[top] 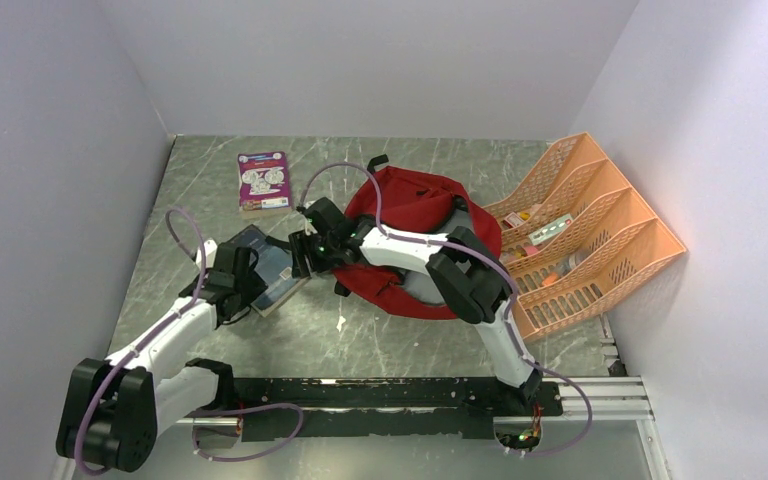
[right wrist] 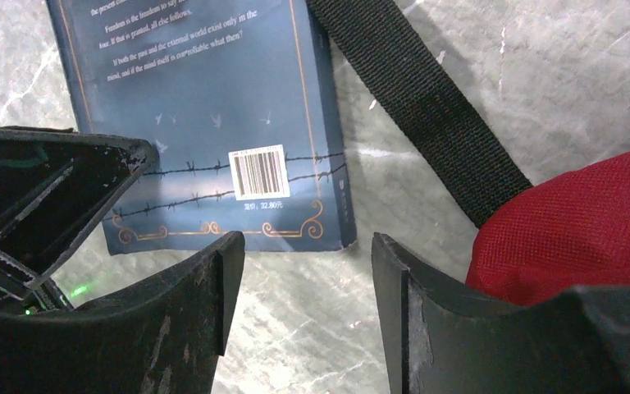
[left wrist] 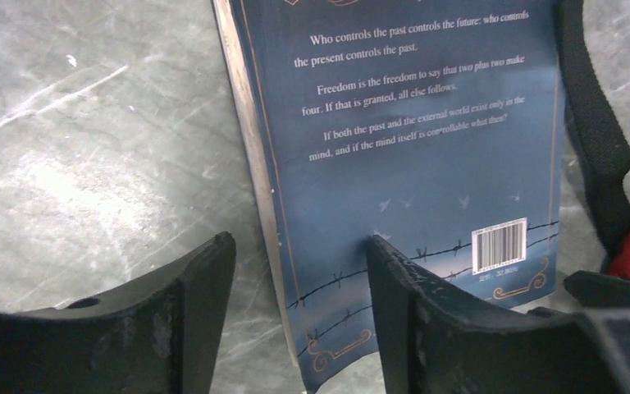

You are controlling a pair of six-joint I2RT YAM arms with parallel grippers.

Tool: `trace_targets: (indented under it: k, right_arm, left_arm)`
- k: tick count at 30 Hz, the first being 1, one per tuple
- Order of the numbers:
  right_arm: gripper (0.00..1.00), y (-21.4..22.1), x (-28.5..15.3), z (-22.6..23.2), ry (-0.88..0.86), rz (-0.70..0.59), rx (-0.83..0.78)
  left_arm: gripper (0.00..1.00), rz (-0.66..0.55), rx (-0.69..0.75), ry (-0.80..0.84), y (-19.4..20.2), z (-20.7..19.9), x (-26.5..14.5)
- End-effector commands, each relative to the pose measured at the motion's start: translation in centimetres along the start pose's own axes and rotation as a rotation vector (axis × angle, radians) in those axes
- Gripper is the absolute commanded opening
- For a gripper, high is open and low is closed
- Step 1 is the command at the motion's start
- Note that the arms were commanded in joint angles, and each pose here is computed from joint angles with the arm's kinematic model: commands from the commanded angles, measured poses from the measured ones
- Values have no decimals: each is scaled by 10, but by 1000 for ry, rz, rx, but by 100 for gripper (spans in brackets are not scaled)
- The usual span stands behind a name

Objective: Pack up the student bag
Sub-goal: Pick up the book from the center of the board.

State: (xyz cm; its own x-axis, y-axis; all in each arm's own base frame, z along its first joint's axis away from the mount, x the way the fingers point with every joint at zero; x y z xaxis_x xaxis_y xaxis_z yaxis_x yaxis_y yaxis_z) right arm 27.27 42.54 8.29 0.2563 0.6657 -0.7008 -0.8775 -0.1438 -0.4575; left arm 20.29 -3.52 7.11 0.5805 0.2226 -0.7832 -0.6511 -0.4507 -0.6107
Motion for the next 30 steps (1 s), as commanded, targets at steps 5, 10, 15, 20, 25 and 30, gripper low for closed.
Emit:
trace_targets:
  k: [5,10,15,20,25,30]
  right_arm:
    - [65,-14,9,-18,-46,6,3]
    - [68,-16,11,-26,-42,22,23]
    - [68,-13,17,-29,-34,41,72]
    - [69,-14,21,-44,61,14,139]
    - [71,-13,23,-53,67,15,198]
    - [71,-5,28,-54,55,76,223]
  left_arm:
    - [43,46,-40,20,20,7,13]
    - [20,98,-84,80,37,6,13]
    - [5,145,-130,63,54,13,15]
    - [5,172,-155,17,61,19,17]
    - [5,164,-167,-11,60,21,17]
    - [5,162,-167,-11,60,21,18]
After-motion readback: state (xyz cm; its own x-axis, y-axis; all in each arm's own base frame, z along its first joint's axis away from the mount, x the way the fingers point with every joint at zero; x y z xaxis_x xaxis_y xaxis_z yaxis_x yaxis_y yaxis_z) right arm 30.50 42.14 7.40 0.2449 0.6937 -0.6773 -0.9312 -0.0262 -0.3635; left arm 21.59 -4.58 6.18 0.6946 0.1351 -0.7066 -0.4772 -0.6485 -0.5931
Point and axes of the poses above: each gripper's point midway between its finger pads, its own x axis out along the fingers, its own z axis along the line the jaws close on, y = z × x, the point moved 6 cm from there along -x, back along the fingers, and after that the axes turned 12 degrees about x, right-handed, at the moved point
